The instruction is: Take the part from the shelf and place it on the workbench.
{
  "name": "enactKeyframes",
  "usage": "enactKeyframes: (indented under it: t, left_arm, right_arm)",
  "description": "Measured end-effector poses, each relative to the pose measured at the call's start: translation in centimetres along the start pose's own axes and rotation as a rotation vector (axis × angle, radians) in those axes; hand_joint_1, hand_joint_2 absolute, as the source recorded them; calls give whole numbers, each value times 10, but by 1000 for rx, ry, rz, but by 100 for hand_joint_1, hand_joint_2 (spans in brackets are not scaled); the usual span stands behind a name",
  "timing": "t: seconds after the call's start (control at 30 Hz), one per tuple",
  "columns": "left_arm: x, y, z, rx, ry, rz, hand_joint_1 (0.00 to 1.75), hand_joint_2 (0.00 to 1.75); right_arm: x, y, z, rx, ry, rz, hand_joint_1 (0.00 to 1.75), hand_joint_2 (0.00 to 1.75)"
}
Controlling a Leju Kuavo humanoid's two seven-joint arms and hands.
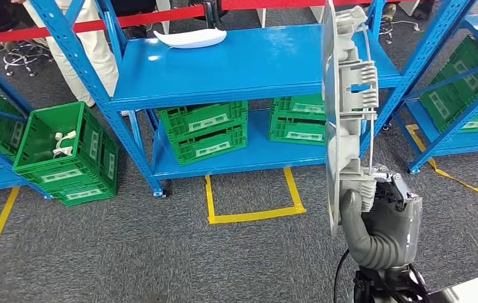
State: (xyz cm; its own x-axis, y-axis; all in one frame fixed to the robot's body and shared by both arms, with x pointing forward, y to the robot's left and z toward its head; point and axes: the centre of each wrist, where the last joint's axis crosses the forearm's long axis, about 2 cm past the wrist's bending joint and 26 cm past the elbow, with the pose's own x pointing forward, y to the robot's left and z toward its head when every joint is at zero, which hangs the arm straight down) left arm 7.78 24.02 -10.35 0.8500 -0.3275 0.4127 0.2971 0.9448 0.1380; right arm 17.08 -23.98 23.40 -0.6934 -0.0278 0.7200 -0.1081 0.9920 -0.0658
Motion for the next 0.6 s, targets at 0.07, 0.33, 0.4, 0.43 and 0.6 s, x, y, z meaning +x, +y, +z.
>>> enactKeyframes:
  t: [0.07,0.33,0.4,0.43,0.6]
  left_arm:
    - [0,0,0,0,1,0,0,175]
    - [-2,3,0,5,4,-3,0,175]
    - [-1,4,0,6,3,-3,0,175]
    - [-1,3,0,6,2,-3,0,175]
    - [-1,0,0,-1,2,-1,0,175]
  right_arm:
    - [0,0,0,0,0,0,175,175]
    - [0,0,0,2,-1,0,175,175]
    - [0,0,0,2,-2,1,175,175]
    - [0,0,0,3,-3,1,175,175]
    - [0,-1,0,6,-2,2,175,175]
